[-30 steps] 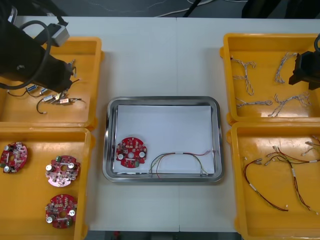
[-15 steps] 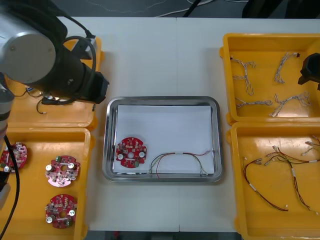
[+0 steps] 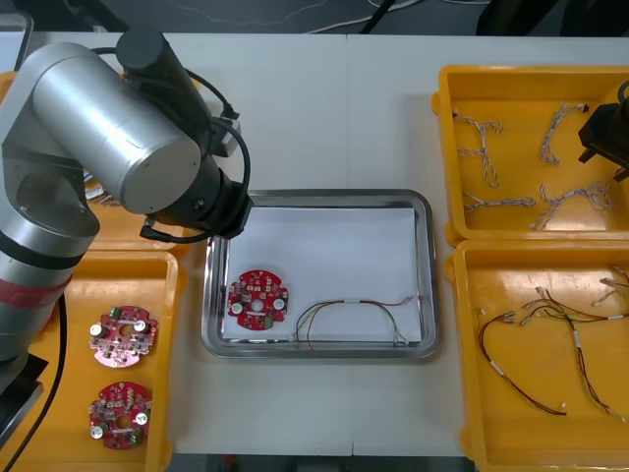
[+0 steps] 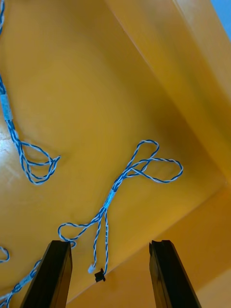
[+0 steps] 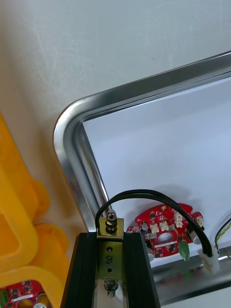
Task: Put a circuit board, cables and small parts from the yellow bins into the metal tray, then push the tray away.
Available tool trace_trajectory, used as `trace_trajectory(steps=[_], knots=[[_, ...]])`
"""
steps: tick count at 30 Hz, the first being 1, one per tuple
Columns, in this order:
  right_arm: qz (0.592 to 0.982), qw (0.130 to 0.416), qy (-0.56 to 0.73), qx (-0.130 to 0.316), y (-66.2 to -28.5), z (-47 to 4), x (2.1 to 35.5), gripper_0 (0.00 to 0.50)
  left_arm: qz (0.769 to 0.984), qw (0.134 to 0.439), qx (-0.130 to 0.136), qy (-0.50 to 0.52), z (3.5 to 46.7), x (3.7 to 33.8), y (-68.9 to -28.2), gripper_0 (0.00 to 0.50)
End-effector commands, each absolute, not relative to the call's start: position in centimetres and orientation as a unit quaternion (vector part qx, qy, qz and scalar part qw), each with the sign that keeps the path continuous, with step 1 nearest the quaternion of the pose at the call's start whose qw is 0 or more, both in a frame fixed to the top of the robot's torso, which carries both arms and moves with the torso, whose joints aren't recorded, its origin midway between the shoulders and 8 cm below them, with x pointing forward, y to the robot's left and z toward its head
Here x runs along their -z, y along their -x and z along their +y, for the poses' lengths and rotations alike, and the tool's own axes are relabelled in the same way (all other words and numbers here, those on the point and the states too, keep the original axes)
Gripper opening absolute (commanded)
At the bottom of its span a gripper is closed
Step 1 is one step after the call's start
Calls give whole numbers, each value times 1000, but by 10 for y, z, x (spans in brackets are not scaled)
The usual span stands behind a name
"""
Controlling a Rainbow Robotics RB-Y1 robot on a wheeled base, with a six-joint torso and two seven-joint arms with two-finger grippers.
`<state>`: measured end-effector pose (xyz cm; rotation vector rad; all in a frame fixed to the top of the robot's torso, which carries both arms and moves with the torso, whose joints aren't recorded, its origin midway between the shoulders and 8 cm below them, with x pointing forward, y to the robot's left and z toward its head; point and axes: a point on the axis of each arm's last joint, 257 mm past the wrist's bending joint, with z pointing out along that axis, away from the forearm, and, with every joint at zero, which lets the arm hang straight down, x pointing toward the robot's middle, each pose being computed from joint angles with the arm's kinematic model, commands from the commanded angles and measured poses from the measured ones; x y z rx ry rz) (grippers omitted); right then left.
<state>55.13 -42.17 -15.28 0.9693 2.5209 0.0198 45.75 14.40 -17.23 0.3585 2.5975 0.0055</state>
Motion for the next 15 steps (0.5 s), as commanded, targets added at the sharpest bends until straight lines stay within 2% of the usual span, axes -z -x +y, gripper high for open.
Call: trace_trajectory(steps=[1, 9, 15], knots=[[887, 235, -397, -22, -570, -405, 146, 471, 959, 267, 20, -90, 122, 177, -465, 0], [870, 243, -428, -41, -583, -415, 163, 470, 959, 267, 14, -92, 115, 193, -471, 0], [865, 238, -439, -50, -585, -417, 172, 470, 958, 271, 7, -91, 114, 208, -482, 0]])
